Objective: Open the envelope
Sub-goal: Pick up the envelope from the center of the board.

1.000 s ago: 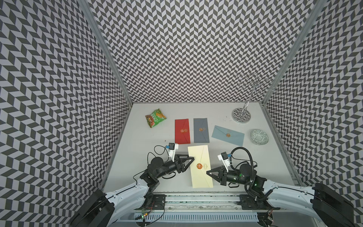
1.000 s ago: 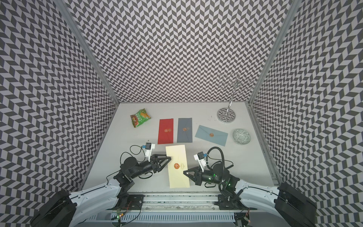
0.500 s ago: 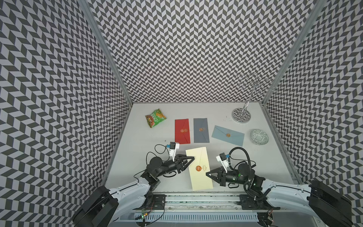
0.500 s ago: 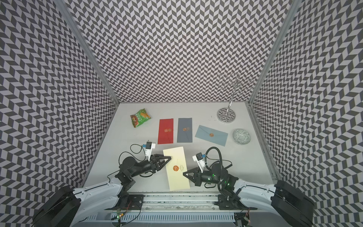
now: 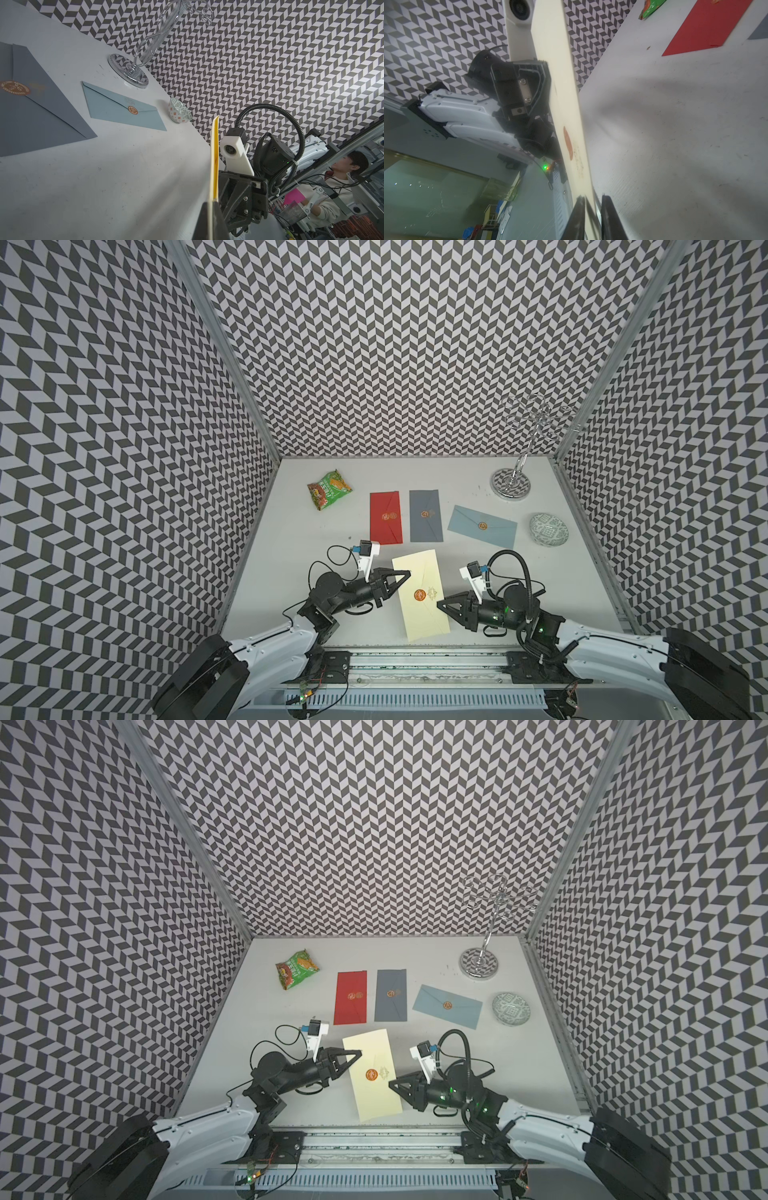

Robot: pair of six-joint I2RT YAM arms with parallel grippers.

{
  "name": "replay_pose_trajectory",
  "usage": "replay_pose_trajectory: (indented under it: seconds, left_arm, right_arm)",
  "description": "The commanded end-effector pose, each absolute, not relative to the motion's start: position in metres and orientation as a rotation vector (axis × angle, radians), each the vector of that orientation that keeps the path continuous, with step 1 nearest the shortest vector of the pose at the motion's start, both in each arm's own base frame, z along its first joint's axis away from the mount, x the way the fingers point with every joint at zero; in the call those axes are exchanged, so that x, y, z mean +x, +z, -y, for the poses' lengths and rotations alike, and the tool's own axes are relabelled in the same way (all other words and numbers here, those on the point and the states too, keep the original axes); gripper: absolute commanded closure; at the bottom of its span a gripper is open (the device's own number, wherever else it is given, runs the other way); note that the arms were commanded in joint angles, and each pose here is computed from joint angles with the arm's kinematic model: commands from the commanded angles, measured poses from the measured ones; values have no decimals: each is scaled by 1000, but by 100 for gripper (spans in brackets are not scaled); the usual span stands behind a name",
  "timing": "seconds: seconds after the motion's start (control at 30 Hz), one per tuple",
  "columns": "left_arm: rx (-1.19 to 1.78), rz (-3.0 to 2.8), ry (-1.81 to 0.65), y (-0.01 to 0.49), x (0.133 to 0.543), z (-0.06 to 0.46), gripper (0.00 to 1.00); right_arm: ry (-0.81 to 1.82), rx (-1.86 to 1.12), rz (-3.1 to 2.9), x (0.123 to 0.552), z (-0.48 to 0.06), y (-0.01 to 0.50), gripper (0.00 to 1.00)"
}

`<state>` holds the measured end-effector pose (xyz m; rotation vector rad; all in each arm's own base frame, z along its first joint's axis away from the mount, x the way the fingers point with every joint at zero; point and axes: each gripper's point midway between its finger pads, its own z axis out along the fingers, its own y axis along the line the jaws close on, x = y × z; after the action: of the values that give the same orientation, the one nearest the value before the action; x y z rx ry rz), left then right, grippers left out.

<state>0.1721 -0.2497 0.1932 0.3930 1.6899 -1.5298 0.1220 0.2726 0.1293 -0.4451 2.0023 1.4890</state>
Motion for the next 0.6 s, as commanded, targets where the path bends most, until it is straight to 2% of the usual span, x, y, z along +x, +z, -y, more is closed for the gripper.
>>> replay_pose_trajectory:
  seconds: [0.0, 0.17, 0.3, 0.43, 0.57]
  left_arm:
    - [364, -1671, -1466, 198, 181, 245, 100]
    - [286, -1704, -1343, 194, 194, 239, 100]
    - [244, -1709, -1224, 200, 204, 238, 100]
    - [238, -1696, -1128, 215, 210, 247, 100]
    - [271, -1732, -986, 229, 218, 268, 100]
  right_arm:
    - [1411, -336, -1984, 139, -265, 138, 73]
    - [1257, -75, -2012, 166, -238, 130, 57]
    - [1192, 81, -1969, 182, -220, 141, 29]
    - [1100, 171, -1899, 200, -206, 166, 18]
    - [987, 219, -1884, 218, -203, 194, 18]
